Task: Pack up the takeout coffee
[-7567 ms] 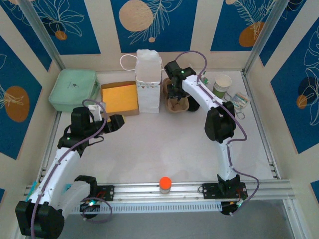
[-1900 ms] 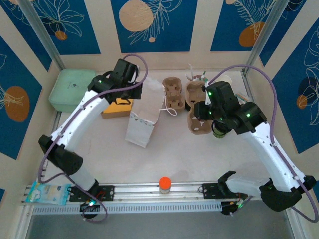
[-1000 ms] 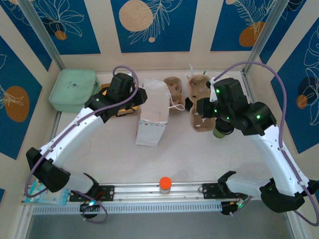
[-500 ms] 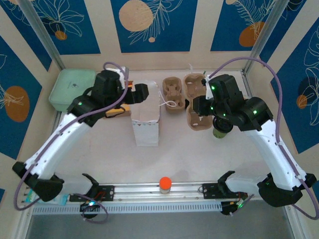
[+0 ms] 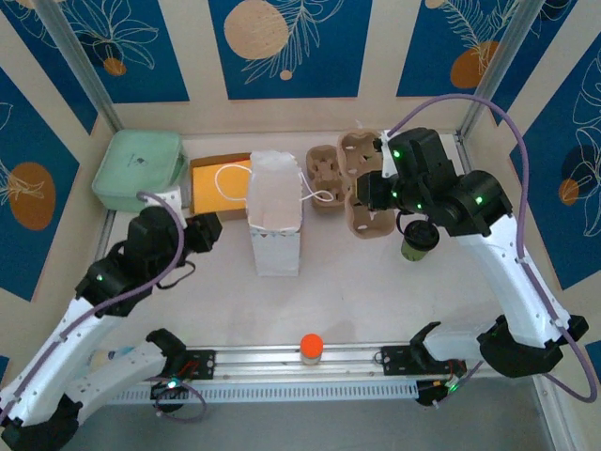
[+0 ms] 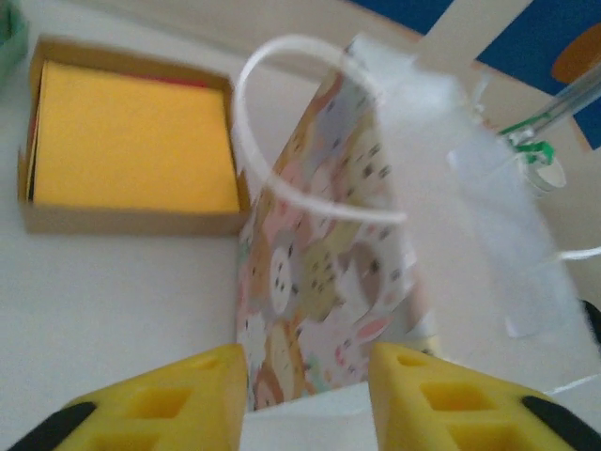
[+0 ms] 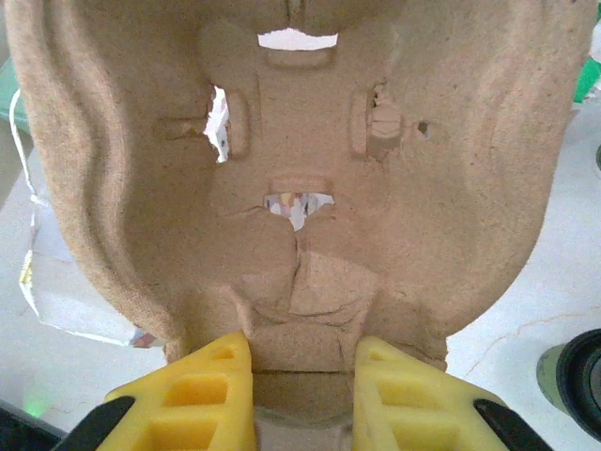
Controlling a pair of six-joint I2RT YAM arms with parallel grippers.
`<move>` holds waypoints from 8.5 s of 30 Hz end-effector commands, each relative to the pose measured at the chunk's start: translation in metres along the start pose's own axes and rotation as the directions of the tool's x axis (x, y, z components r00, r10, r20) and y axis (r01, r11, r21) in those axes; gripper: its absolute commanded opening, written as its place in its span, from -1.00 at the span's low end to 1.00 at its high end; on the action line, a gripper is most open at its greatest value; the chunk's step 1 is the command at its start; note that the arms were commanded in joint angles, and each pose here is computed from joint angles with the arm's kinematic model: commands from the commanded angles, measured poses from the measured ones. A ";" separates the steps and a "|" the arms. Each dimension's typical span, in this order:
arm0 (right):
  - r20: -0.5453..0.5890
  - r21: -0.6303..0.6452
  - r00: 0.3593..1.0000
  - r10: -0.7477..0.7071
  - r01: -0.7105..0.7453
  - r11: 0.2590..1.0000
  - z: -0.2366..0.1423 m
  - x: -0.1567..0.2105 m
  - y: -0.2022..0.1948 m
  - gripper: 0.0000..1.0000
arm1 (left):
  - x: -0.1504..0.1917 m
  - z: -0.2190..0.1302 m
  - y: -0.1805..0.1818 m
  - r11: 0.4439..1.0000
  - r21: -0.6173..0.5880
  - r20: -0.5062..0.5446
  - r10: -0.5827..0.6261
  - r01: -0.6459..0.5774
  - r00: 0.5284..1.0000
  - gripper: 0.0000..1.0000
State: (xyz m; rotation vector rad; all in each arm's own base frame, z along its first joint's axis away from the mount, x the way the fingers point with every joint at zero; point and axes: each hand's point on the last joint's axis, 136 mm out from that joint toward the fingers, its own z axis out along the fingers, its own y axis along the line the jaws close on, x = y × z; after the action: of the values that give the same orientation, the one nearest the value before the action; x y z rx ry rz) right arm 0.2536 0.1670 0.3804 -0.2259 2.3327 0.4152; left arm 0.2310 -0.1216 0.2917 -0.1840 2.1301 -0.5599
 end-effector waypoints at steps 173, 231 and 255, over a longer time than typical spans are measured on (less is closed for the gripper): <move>-0.484 -0.062 0.830 -0.278 0.284 0.957 0.174 0.078 0.096 -0.68 | -0.002 0.095 -0.061 0.914 0.360 -0.360 0.319 -0.185 0.877 -0.37; -0.499 0.062 0.781 -0.376 0.465 0.883 0.193 0.088 0.095 -0.63 | -0.006 0.079 -0.079 0.884 0.444 -0.266 0.285 -0.146 0.921 -0.53; -0.574 -0.016 0.764 -0.296 0.351 0.936 0.232 0.128 0.084 -0.64 | -0.014 0.073 -0.082 0.882 0.445 -0.236 0.282 -0.154 0.930 -0.50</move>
State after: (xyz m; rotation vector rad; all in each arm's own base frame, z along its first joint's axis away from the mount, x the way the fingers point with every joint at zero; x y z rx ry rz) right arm 0.2918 0.3204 0.1568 -0.8097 2.7946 0.0056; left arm 0.2971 -0.2114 0.2937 0.3906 2.2487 -0.9286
